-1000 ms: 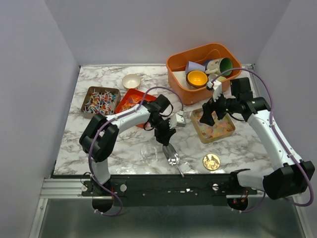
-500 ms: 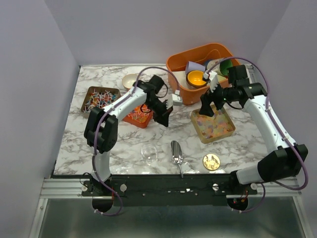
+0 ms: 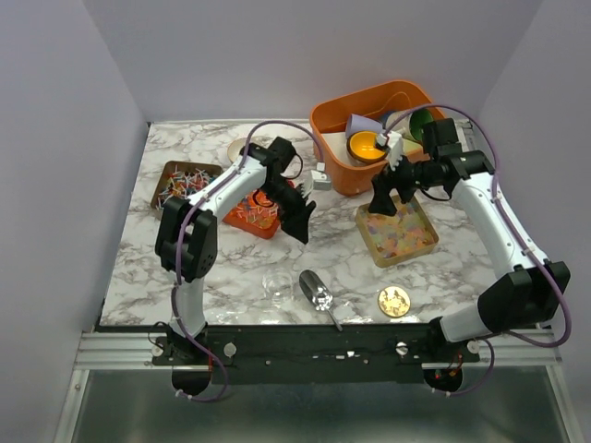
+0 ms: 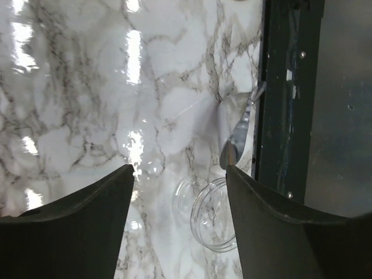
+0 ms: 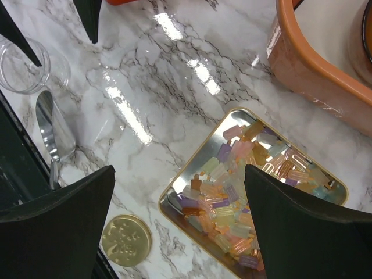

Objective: Pack the candies
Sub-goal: Pick up the spatula from the center of the board.

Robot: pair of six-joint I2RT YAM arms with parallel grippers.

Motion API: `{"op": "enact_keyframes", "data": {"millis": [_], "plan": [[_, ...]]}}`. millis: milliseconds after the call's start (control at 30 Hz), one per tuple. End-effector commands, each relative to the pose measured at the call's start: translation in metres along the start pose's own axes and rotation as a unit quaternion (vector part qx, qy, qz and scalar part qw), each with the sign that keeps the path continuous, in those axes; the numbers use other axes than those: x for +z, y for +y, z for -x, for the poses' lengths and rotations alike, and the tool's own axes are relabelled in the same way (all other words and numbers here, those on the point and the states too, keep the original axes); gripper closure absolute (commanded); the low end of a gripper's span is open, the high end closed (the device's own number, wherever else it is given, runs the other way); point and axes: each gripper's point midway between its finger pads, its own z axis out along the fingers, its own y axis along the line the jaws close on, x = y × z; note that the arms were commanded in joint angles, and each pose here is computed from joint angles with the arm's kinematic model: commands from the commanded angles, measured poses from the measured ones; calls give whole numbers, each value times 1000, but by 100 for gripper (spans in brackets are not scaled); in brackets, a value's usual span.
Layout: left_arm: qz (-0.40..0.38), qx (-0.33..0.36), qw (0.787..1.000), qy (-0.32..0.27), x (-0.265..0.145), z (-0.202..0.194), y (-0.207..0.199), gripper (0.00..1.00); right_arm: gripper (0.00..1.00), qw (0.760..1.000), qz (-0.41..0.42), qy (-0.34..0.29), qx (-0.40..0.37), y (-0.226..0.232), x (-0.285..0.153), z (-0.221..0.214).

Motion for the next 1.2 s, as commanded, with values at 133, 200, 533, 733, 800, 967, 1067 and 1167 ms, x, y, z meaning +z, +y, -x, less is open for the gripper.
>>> {"op": "enact_keyframes", "data": {"millis": [133, 200, 533, 733, 800, 967, 1067, 1167], "plan": [[-8, 72, 996, 53, 26, -43, -26, 23, 0, 1000, 1, 4, 6, 19, -9, -22], [-8, 73, 995, 62, 34, -49, -28, 23, 0, 1000, 2, 3, 9, 21, -8, -26], [-21, 48, 997, 57, 67, -36, -15, 24, 0, 1000, -9, -1, 5, 20, -8, -28], [-34, 41, 997, 53, 71, -28, -15, 24, 0, 1000, -11, 2, 4, 23, -10, -36], [-39, 38, 997, 57, 74, -29, -18, 25, 0, 1000, -9, 7, 6, 25, -9, -41], [-48, 22, 996, 75, 82, -42, -20, 33, 0, 1000, -5, 11, 10, 27, -5, -48], [-57, 18, 994, 89, 87, -53, -24, 40, 0, 1000, -4, 11, 12, 26, -4, -48], [-67, 12, 992, 104, 90, -67, -28, 47, 0, 1000, -3, 12, 10, 25, -4, -45]]}}
